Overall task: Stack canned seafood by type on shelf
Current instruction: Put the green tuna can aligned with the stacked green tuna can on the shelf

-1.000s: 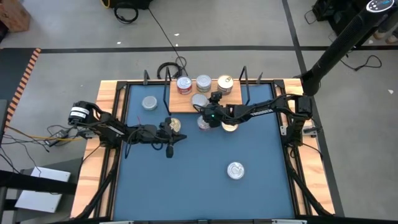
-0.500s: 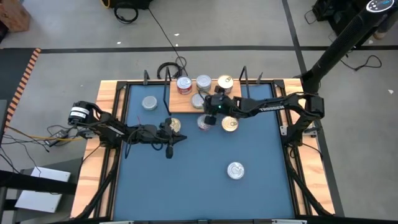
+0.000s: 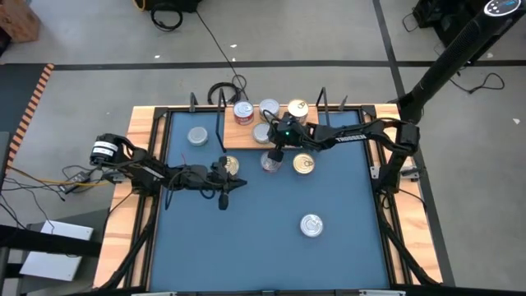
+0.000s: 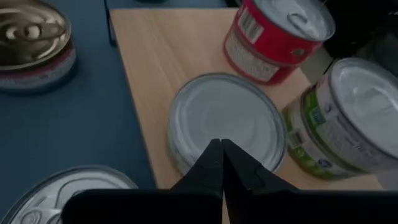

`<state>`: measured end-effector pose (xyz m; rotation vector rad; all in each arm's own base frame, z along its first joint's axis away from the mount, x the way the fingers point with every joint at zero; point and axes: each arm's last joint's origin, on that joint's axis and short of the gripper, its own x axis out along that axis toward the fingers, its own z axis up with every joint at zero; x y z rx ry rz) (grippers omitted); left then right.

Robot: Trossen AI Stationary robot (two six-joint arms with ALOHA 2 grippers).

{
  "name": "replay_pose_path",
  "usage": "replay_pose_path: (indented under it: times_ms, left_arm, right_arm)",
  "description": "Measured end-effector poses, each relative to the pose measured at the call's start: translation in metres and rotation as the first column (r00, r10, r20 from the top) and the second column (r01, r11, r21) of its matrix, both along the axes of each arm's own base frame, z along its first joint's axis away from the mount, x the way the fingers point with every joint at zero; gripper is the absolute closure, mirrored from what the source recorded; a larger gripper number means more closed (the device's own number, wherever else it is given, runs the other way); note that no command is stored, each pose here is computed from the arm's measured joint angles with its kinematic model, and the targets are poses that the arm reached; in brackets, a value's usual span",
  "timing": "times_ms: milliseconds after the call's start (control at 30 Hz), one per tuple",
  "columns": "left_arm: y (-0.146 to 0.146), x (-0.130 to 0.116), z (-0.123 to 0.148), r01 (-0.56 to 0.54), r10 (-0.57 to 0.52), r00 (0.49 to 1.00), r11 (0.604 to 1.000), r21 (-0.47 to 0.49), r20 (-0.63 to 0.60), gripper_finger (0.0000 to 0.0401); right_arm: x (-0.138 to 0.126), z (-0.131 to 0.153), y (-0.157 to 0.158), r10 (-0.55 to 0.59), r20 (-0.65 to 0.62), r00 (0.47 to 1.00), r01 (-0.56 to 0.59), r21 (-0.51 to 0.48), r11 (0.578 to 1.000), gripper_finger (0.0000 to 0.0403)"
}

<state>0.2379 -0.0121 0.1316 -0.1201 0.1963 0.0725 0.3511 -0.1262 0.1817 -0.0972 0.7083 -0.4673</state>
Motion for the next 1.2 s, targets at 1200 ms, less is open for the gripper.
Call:
replay_pose_path:
  times_ms: [1200]
  left_arm:
    - [0.0,0.0,0.0,0.005,-0.005,1.0,1.0,-0.002,0.0,0.04]
  right_arm:
    - [-0.01,-0.003,-0.03,0.001,0.053,0.999,-0.007,0.12,0.993,0.0399]
